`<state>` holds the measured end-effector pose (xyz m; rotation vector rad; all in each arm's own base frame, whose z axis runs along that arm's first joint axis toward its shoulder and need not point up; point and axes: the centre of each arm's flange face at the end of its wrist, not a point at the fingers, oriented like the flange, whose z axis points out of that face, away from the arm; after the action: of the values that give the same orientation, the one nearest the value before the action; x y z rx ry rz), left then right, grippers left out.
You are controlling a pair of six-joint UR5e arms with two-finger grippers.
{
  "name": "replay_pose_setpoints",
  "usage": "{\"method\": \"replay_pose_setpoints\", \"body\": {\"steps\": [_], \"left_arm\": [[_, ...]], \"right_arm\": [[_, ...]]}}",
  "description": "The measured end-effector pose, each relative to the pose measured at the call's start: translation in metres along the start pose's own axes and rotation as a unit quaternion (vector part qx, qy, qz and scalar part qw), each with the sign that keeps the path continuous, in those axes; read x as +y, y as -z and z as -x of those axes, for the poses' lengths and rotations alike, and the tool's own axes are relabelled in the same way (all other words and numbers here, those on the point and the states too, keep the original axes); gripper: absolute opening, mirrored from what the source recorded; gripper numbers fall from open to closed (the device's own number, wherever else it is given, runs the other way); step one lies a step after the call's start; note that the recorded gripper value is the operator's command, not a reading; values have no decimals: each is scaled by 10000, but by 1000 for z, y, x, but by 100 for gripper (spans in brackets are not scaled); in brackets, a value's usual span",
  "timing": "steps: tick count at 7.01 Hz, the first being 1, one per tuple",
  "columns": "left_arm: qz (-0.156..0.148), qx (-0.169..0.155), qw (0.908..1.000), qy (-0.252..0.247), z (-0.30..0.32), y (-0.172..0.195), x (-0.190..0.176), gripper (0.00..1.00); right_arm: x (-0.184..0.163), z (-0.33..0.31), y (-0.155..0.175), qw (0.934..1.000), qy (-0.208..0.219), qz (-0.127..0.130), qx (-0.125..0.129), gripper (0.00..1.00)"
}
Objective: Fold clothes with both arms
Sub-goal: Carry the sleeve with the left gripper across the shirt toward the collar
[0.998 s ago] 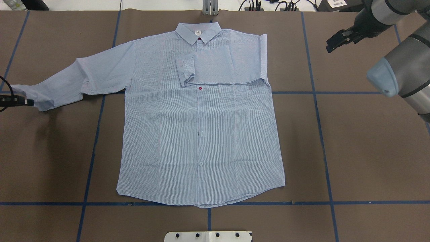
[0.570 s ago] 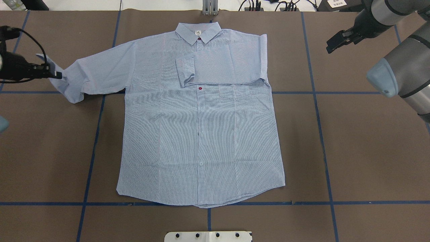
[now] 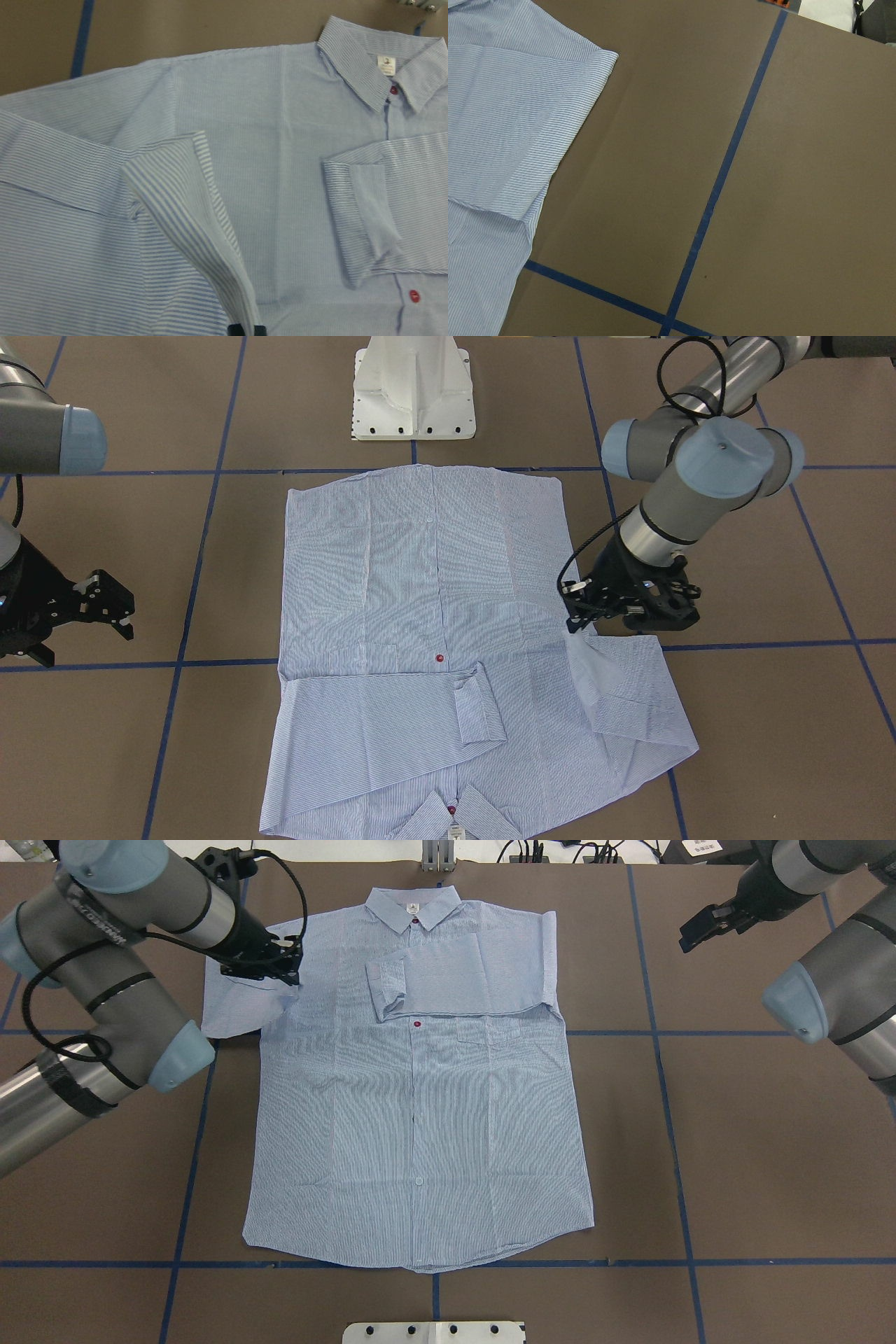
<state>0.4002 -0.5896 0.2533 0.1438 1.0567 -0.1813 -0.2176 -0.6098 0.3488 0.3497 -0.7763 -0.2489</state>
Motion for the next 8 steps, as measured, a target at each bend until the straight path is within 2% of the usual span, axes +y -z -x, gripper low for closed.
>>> {"method": "replay_pose_setpoints", "body": {"steps": [1,3,8], "left_arm": [[11,-34,9999,159,-44,-23,7,0],[23,-50,9993,378,-102,-48,9,0],[103,261,9963,807,-197,-41,19,0]], "right_arm": [[0,1,1,10000,-11,-7,-4,99],[0,2,1,10000,-21,-13,-12,99],[-1,4,1,10000,-18,-20,-20,99]]}}
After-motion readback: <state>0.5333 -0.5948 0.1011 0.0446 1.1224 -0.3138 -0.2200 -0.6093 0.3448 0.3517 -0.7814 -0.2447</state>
